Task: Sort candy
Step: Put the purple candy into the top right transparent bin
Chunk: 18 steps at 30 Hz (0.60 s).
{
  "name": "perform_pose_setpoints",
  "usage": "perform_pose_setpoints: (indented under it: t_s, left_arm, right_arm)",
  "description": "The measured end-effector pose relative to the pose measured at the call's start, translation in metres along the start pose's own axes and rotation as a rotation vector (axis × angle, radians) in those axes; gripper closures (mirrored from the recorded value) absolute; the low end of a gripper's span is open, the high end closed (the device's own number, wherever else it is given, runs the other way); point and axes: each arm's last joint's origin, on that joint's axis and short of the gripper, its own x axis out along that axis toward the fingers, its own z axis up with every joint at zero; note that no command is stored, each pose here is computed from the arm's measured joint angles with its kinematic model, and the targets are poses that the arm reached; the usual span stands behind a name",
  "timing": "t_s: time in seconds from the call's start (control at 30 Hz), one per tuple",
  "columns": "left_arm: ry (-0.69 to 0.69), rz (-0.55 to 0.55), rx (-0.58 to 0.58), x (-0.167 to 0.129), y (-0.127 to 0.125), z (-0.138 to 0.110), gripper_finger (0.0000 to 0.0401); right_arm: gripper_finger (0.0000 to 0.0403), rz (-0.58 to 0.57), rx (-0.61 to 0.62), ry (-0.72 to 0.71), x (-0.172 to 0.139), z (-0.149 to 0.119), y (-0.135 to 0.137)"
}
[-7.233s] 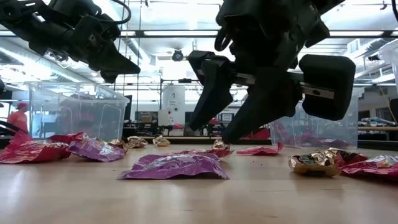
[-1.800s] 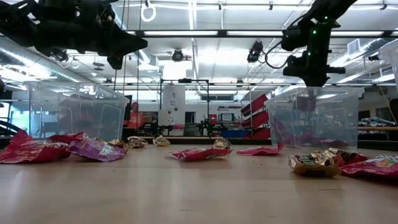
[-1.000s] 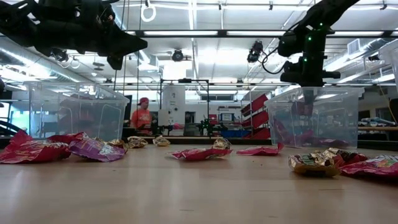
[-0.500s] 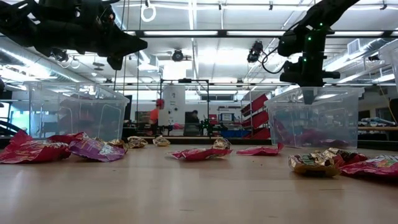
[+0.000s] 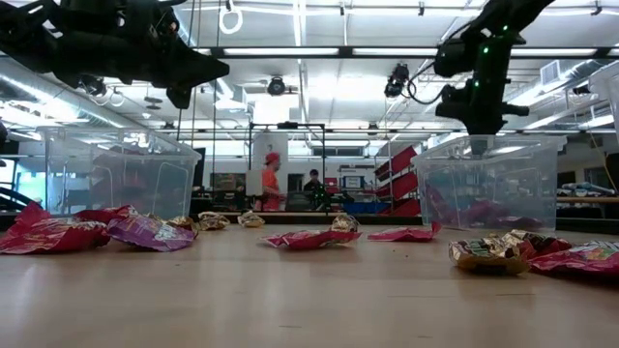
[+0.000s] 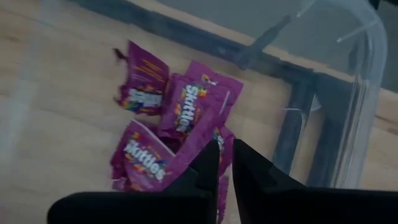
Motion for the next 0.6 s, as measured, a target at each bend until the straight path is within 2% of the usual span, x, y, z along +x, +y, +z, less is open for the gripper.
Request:
perform_pose_setpoints:
  t_s: [0.1, 0.3, 0.6]
  left_arm:
    - [-0.010, -0.004, -0.007, 0.000, 0.000, 0.001, 0.0392]
    - [-0.024, -0.088, -0.012, 0.000, -0.003, 0.003, 0.0392]
    - [0.004, -0.133, -0.017, 0.000, -0.005, 0.000, 0.0392]
  right_arm:
    - [0.0377, 0.030, -0.006, -0.057, -0.017, -0.006, 0.001]
    - [0.0399, 0.123, -0.065, -0.197, -0.055, -0.024, 0.009]
    - [0.0402, 0.375, -0.202, -0.425, -0.103, -0.051, 0.040]
